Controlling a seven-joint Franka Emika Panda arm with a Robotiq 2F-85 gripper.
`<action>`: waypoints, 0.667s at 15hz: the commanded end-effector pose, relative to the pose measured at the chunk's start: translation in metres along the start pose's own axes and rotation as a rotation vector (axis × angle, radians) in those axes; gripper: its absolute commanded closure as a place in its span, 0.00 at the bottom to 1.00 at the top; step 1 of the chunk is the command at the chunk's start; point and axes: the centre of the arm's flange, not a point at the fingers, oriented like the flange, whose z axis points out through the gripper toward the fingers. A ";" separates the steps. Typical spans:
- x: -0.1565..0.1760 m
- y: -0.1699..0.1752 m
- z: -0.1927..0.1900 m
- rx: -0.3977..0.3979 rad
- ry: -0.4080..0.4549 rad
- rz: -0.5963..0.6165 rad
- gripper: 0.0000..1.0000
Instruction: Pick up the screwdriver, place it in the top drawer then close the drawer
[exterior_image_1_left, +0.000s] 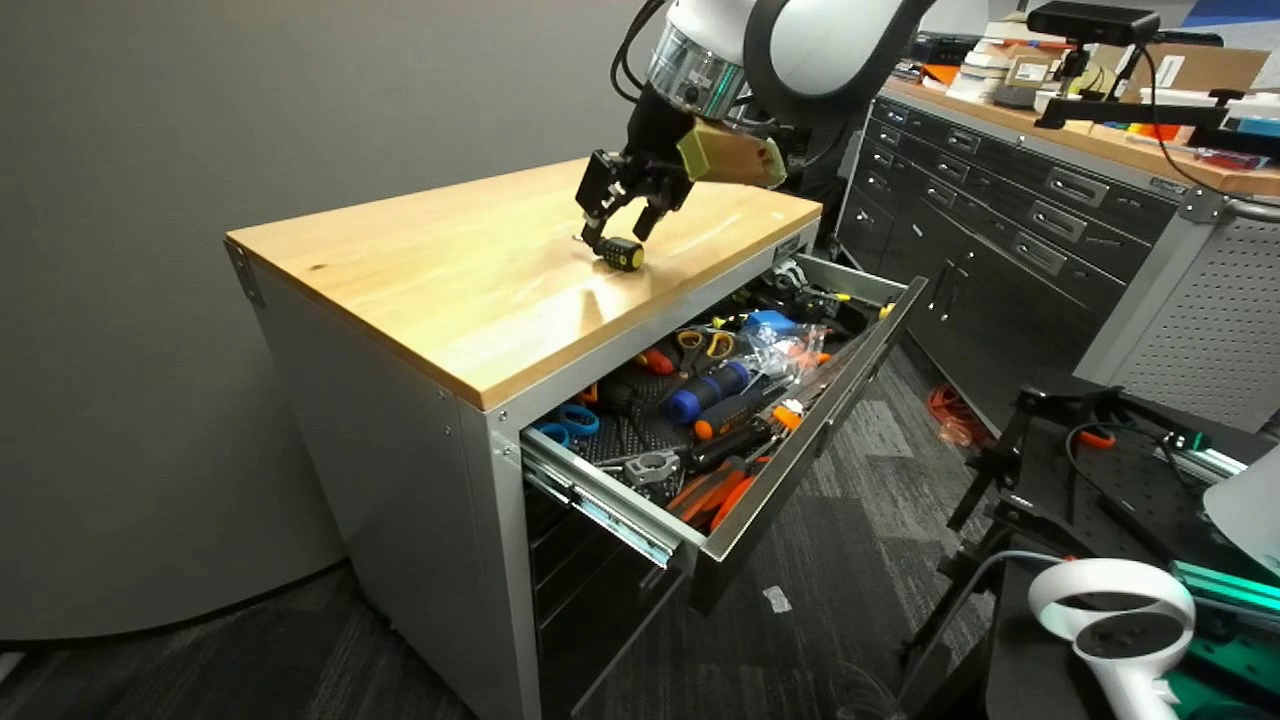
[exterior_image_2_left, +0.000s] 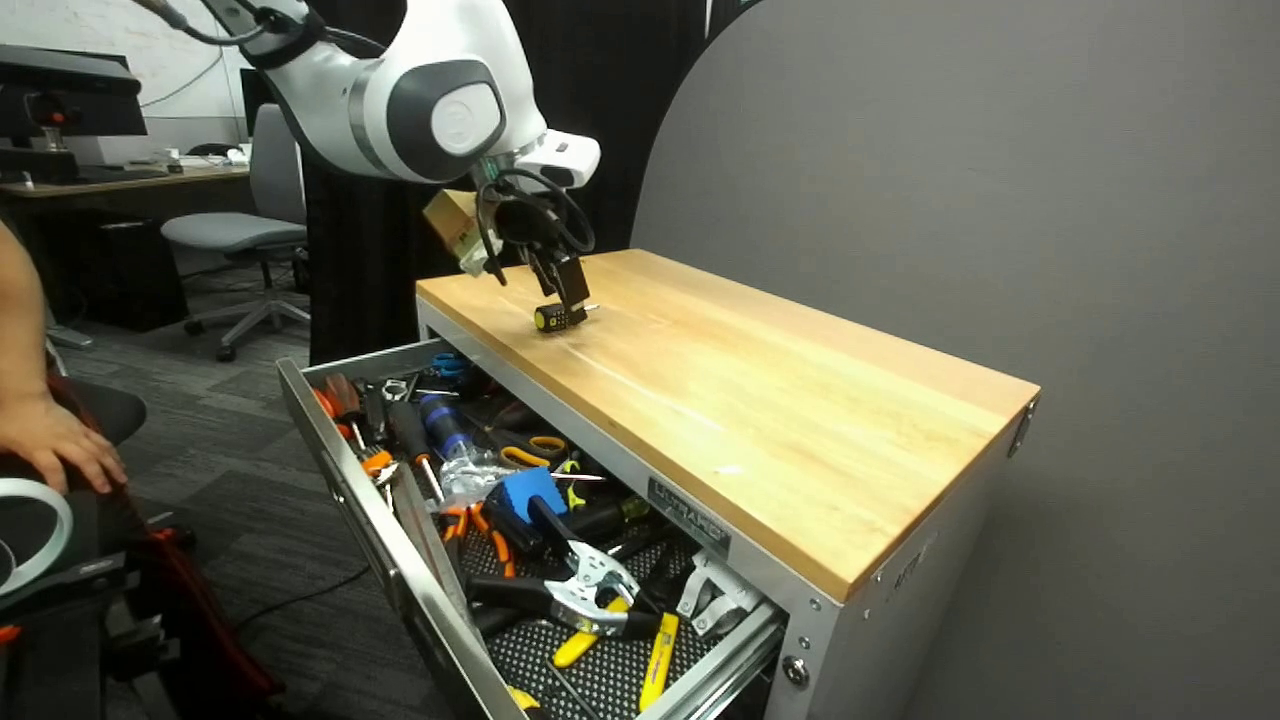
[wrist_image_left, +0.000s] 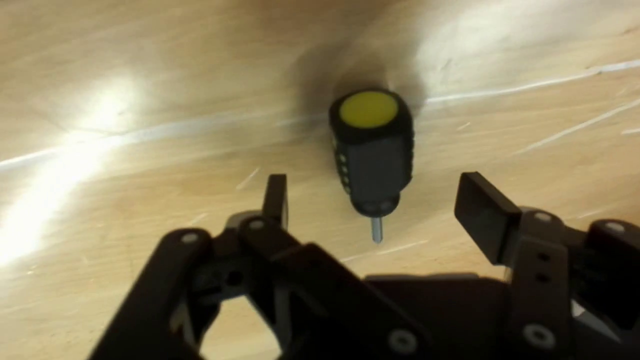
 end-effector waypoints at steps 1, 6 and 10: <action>0.004 -0.001 0.009 -0.058 0.072 0.018 0.47; -0.010 0.005 0.002 -0.045 -0.079 0.054 0.79; -0.016 0.030 -0.023 -0.039 -0.257 0.089 0.78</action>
